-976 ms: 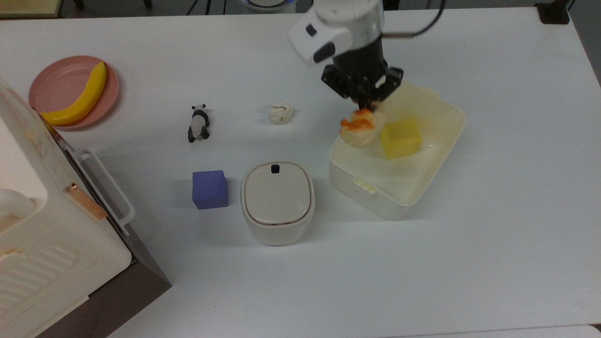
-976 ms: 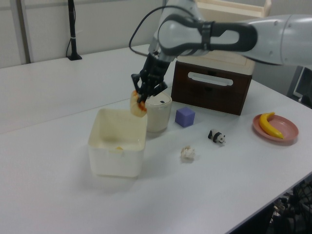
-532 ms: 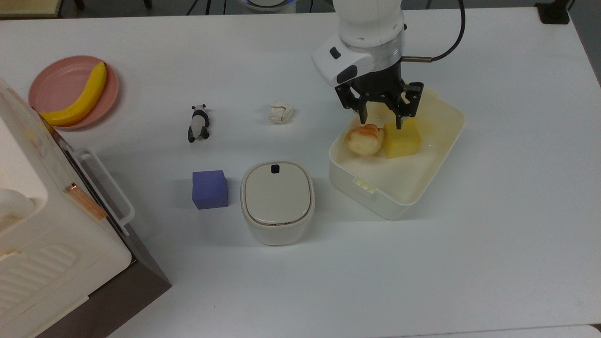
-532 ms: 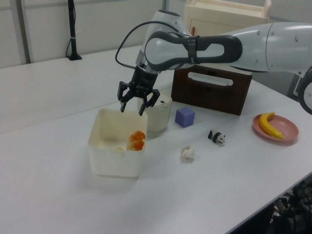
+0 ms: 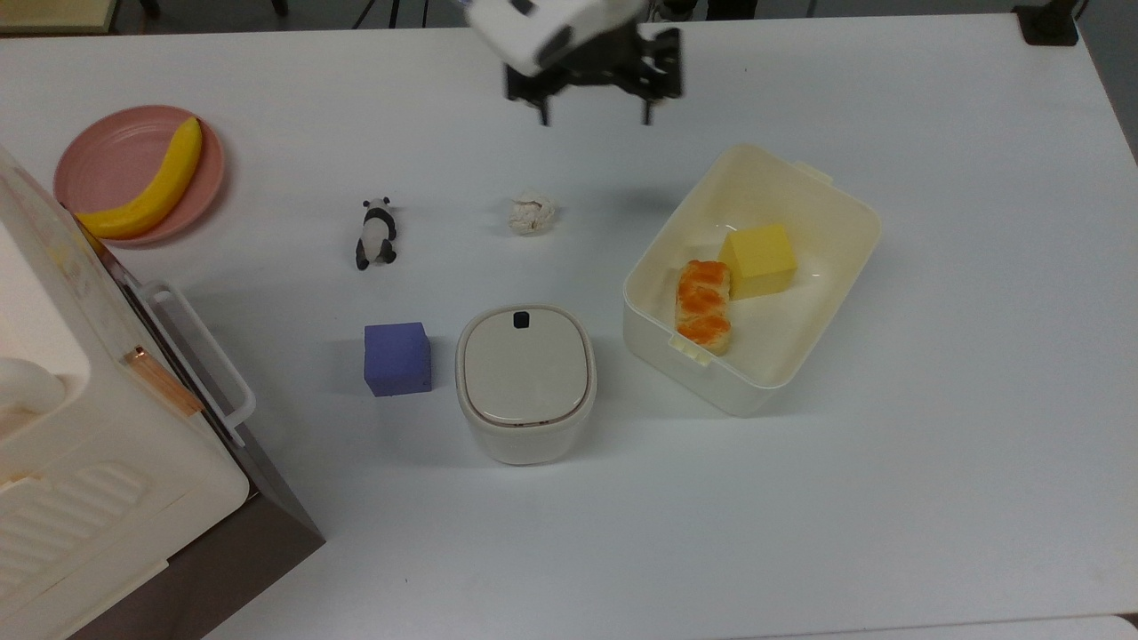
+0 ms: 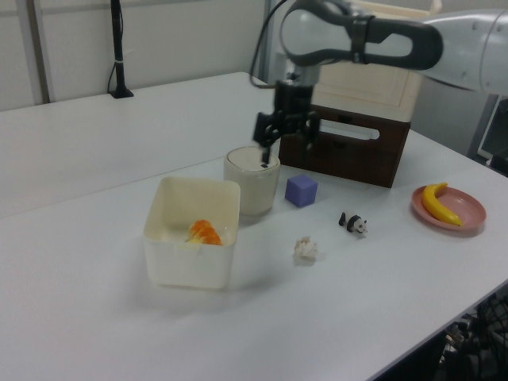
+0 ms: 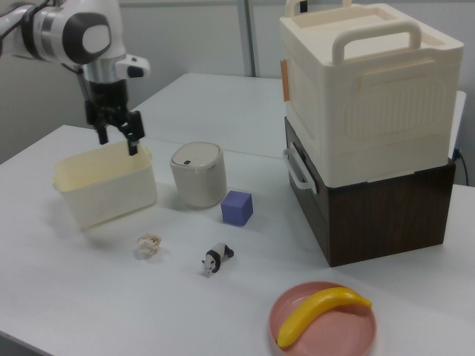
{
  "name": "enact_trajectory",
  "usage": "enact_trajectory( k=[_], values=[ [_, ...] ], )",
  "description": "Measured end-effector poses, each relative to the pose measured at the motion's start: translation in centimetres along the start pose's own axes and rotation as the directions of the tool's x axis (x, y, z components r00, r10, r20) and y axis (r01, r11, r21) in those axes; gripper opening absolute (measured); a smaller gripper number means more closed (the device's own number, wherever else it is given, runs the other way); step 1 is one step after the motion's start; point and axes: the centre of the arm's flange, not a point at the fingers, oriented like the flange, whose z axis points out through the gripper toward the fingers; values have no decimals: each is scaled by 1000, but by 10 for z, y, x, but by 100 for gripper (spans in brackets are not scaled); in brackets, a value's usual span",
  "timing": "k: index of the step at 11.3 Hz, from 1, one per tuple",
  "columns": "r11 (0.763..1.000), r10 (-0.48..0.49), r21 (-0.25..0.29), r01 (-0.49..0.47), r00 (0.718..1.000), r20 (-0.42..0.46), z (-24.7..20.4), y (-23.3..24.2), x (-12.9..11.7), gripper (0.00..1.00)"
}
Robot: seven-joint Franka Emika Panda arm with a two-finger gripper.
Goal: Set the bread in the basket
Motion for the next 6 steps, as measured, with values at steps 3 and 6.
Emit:
enact_trajectory(
  k=[3, 6],
  values=[
    [994, 62, -90, -65, 998, -29, -23, 54, -6, 100],
    [989, 106, -96, -110, 993, -41, -29, 80, -6, 100]
  ],
)
